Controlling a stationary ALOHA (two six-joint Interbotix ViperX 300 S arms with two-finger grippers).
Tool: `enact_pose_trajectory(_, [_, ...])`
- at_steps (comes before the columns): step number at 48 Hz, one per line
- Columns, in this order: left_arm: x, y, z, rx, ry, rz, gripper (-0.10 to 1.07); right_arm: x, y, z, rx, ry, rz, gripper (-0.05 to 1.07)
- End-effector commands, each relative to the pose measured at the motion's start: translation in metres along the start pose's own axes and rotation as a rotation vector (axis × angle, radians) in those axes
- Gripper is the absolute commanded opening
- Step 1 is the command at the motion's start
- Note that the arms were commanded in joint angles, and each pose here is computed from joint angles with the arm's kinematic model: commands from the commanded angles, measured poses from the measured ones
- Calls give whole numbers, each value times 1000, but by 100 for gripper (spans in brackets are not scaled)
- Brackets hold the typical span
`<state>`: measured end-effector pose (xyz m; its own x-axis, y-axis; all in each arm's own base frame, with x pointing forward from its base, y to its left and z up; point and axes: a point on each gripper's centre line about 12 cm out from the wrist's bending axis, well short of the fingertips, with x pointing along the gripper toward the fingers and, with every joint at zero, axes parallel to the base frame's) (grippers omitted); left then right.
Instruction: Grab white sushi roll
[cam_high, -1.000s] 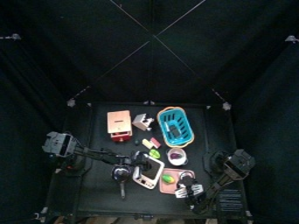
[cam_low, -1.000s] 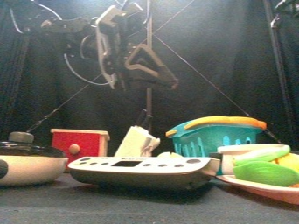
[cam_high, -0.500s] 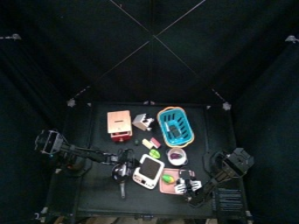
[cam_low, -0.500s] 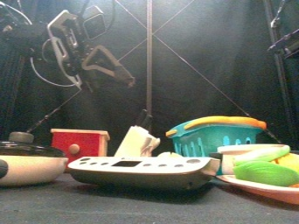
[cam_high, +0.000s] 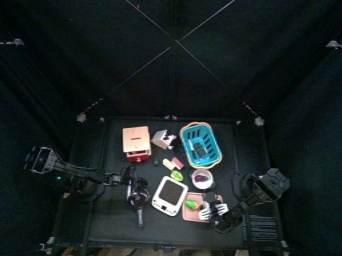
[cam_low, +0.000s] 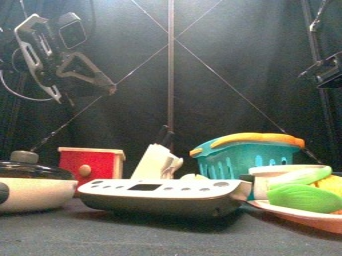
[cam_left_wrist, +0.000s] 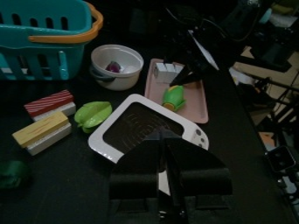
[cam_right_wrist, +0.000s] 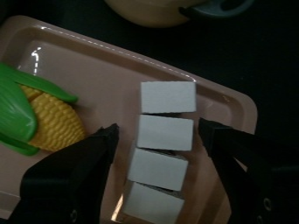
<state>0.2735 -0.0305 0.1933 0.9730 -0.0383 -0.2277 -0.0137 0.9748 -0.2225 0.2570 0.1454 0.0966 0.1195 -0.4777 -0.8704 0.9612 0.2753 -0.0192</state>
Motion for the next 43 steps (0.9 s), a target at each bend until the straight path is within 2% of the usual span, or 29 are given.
enact_pose_trajectory(1, [-5,1,7,-26,-36,7,40,-9,6,6,16,16,51,96])
enact_pose_trajectory(11, [-12,4,1,-32,-28,16,40,-9,6,5,15,22,54,73])
enact_pose_trajectory(15, [-13,4,1,-36,-31,15,40,-16,8,6,16,27,77,63])
enact_pose_trajectory(21, [-15,4,1,-40,-32,16,40,-29,11,9,23,30,105,55])
enact_pose_trajectory(32, [-15,4,1,-40,-33,15,40,-54,10,17,12,-22,143,53])
enact_pose_trajectory(43, [-16,5,0,-40,-28,17,40,-56,8,19,9,-27,142,53])
